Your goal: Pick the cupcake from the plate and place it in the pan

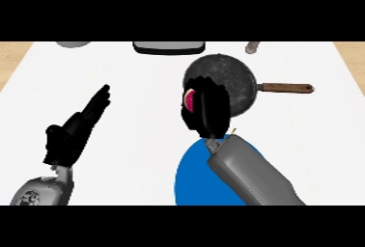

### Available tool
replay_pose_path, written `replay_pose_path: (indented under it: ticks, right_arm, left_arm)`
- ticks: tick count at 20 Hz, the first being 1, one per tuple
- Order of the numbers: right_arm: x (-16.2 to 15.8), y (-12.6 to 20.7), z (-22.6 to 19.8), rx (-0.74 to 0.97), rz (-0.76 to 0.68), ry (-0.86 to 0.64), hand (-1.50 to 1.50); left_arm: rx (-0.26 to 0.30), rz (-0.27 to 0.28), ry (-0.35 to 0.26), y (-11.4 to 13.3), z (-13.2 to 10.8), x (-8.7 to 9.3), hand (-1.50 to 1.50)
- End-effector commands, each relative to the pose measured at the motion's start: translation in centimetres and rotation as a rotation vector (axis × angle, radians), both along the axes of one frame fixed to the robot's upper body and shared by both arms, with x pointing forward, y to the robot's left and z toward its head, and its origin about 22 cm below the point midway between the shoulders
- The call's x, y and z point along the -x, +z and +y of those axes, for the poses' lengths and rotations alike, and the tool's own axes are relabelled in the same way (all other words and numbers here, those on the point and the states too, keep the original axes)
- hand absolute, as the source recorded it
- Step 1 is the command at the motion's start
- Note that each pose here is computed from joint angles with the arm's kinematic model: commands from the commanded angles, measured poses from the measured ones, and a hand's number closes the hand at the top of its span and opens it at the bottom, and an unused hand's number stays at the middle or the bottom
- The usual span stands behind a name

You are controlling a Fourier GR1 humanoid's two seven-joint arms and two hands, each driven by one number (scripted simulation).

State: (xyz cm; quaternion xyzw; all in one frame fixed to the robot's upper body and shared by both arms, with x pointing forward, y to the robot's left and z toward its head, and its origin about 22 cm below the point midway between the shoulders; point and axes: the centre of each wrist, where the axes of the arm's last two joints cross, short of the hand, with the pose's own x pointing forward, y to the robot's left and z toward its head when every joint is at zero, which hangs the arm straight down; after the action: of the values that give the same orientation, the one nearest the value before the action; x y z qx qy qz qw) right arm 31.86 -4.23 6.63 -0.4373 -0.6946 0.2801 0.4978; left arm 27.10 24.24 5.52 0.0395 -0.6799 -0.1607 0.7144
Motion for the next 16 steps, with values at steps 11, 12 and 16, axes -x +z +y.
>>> replay_pose_path:
  ticks: [11, 12, 16]
  right_arm:
    - [-8.7, -3.6, -6.4, -0.015, -0.044, -0.054, 1.5]
    - [-9.0, -3.4, -5.2, -0.004, -0.012, -0.028, 1.5]
    - [-10.9, -2.5, -8.3, -0.017, -0.037, -0.053, 1.5]
  left_arm:
    - [-0.006, -0.003, -0.016, -0.3, 0.5, -0.2, 0.0]
    - [-0.004, -0.01, 0.004, -1.1, -0.7, -0.3, 0.0]
    - [0.008, -0.003, -0.026, -0.1, -0.3, -0.5, 0.0]
